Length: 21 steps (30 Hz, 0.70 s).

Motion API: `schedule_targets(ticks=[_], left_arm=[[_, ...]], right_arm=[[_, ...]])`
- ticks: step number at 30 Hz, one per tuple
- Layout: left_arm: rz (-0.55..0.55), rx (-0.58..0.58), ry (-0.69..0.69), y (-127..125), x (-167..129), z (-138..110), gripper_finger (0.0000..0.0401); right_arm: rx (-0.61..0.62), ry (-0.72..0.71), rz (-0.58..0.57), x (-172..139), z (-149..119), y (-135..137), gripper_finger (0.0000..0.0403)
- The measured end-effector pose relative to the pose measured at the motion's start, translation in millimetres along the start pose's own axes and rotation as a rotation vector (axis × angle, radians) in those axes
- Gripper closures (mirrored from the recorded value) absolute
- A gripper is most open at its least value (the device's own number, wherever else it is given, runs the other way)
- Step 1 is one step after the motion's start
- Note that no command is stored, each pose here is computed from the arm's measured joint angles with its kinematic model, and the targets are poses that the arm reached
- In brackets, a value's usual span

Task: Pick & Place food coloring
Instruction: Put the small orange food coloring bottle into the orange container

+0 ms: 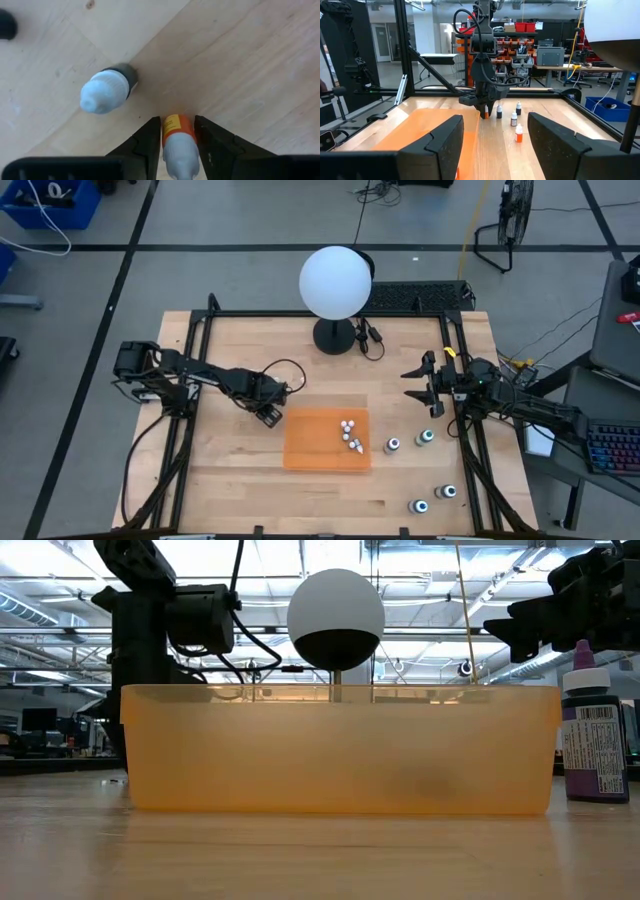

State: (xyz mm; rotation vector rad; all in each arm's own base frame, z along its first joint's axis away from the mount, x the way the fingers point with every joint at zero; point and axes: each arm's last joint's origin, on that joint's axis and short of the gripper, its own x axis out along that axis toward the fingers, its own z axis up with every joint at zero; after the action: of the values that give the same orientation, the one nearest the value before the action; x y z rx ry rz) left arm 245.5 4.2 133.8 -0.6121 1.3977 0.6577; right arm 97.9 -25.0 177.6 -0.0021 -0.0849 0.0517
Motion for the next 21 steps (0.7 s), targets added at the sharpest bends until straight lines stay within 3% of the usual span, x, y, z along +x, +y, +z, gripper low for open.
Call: schedule_targets(ticks=[11, 17, 21], left_arm=[[-0.015, 0.023, -0.013, -1.9, -0.1, 0.8, 0.0283], [-0.015, 0.036, -0.017, -4.7, -0.5, -1.8, 0.0332], [-0.011, 0.052, -0.017, -8.6, -3.3, -2.9, 0.0333]], right_arm=[[0.000, 0.000, 0.000, 0.0, 0.0, 0.0, 0.0193], [0.000, 0.000, 0.000, 0.0, 0.0, 0.0, 0.0192], [0.000, 0.000, 0.000, 0.0, -0.1, 0.0, 0.0194]])
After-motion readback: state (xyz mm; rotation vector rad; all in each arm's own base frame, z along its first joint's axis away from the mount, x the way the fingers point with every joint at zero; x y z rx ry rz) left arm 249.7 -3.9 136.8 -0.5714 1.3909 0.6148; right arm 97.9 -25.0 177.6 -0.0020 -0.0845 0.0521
